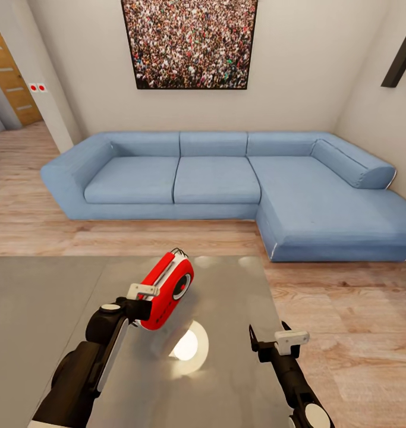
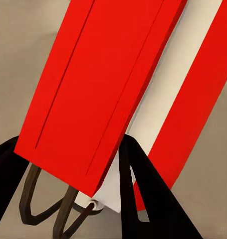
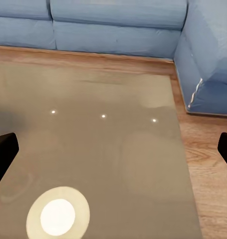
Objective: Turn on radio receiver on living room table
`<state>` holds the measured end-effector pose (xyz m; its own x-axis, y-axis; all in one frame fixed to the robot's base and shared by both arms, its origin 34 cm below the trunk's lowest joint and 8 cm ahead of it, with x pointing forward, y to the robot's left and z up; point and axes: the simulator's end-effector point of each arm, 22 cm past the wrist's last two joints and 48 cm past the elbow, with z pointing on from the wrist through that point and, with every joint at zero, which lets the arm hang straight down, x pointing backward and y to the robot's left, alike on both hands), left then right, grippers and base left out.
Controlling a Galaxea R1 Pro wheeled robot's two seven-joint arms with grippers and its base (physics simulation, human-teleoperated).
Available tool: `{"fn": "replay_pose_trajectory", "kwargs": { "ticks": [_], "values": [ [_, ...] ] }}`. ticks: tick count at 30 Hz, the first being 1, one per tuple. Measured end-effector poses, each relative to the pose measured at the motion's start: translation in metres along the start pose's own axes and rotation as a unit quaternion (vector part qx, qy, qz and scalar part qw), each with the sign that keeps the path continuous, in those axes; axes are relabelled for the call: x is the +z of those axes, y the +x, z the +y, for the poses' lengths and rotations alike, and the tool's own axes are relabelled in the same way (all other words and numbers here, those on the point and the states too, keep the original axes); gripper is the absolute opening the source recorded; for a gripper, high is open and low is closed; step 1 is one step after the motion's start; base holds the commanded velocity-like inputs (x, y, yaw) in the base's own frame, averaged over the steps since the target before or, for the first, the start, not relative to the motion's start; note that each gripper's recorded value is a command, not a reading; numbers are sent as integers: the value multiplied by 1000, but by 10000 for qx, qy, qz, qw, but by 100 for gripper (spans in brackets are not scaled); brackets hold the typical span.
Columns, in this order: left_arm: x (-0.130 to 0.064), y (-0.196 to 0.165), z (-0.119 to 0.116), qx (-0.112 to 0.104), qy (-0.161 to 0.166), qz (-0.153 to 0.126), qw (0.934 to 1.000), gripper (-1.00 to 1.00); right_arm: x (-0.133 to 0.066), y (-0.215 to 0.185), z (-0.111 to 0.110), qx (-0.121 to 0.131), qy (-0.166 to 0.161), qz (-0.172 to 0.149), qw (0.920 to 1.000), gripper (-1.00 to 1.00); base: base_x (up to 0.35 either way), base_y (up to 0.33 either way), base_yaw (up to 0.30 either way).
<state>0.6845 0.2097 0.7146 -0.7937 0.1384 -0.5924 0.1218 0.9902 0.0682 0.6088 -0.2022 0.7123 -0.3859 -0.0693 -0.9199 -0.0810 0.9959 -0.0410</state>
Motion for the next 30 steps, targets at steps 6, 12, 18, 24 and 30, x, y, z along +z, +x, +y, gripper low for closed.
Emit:
{"fn": "replay_pose_trajectory", "kwargs": {
  "ticks": [6, 12, 18, 24, 30],
  "values": [
    [-3, -3, 0, 4, -2, -40, 10000, -100, -1, -5, 0, -3, 3, -48, 10000, 100, 0, 0, 0],
    [-6, -7, 0, 5, -1, -78, 10000, -100, -1, -9, -1, -6, 7, -95, 10000, 100, 0, 0, 0],
    [-10, -10, 1, 6, -9, -120, 9999, -100, -2, -13, -1, -8, 10, -138, 9999, 100, 0, 0, 0],
    [-13, -13, 1, 9, -17, -159, 9999, -100, -3, -17, -1, -11, 13, -181, 9998, 100, 0, 0, 0],
    [-16, -17, 2, 11, -24, -200, 9998, -100, -4, -21, -1, -13, 15, -219, 9998, 100, 0, 0, 0]
  ]
}}
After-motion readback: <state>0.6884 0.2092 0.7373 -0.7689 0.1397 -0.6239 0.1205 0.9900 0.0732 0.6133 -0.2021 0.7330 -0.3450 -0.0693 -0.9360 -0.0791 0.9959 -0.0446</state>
